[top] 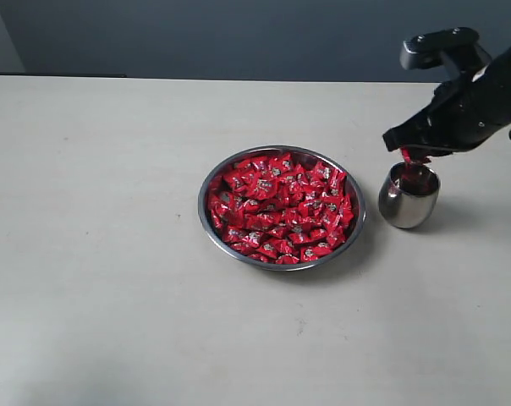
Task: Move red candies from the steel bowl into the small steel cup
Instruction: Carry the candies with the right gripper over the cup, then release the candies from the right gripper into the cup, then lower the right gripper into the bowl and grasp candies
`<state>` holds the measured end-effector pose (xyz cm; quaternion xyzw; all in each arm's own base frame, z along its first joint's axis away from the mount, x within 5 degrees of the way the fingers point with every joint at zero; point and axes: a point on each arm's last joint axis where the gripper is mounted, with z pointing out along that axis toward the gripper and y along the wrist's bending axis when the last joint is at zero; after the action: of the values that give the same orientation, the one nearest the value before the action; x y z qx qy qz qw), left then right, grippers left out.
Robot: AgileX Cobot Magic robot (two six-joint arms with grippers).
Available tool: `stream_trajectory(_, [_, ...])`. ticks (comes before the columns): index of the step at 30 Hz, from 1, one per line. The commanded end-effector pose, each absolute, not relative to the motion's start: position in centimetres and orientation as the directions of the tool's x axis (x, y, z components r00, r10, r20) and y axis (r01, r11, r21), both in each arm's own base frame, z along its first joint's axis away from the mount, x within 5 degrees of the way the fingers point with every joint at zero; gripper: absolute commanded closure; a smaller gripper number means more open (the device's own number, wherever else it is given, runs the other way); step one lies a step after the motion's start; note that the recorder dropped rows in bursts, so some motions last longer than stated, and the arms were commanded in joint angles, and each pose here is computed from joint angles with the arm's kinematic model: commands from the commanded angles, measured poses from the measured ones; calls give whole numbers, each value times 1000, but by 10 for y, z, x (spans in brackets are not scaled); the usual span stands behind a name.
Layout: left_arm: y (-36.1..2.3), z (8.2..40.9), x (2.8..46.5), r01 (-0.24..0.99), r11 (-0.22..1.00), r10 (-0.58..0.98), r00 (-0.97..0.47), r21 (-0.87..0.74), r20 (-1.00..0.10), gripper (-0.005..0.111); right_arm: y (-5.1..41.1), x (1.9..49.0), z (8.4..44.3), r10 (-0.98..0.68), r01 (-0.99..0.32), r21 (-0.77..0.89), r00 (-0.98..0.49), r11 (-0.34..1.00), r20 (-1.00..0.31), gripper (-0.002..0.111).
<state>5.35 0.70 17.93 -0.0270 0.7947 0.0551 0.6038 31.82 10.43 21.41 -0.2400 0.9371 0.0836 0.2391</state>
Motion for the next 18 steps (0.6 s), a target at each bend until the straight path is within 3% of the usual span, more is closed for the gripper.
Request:
stream_trajectory(1, [7,183,53,-103,993,28,-251,55,-967,106,93,322,195,-363,-439,53,-801,897,-476,108])
stream_trajectory(5, [7,183,53,-103,993,28,-251,55,-967,106,93,326,182,-364,-433,59,-816,899,-450,106])
stream_trajectory(6, [7,183,53,-103,993,28,-251,55,-967,106,93,326,181,-364,-433,59,-817,899,-448,100])
stream_trajectory(9, [7,183,53,-103,993,28,-251,55,-967,106,93,326,187,-355,-430,56,-806,901,-473,68])
stream_trajectory(10, [7,183,53,-103,993,28,-251,55,-967,106,93,326,191,-354,-430,52,-800,901,-486,65])
stream_trajectory(13, [7,183,53,-103,993,28,-251,55,-967,106,94,323,206,-328,-421,61,-782,905,-530,68])
stream_trajectory(18, [7,183,53,-103,993,28,-251,55,-967,106,123,310,226,-356,-508,98,-716,855,-601,88])
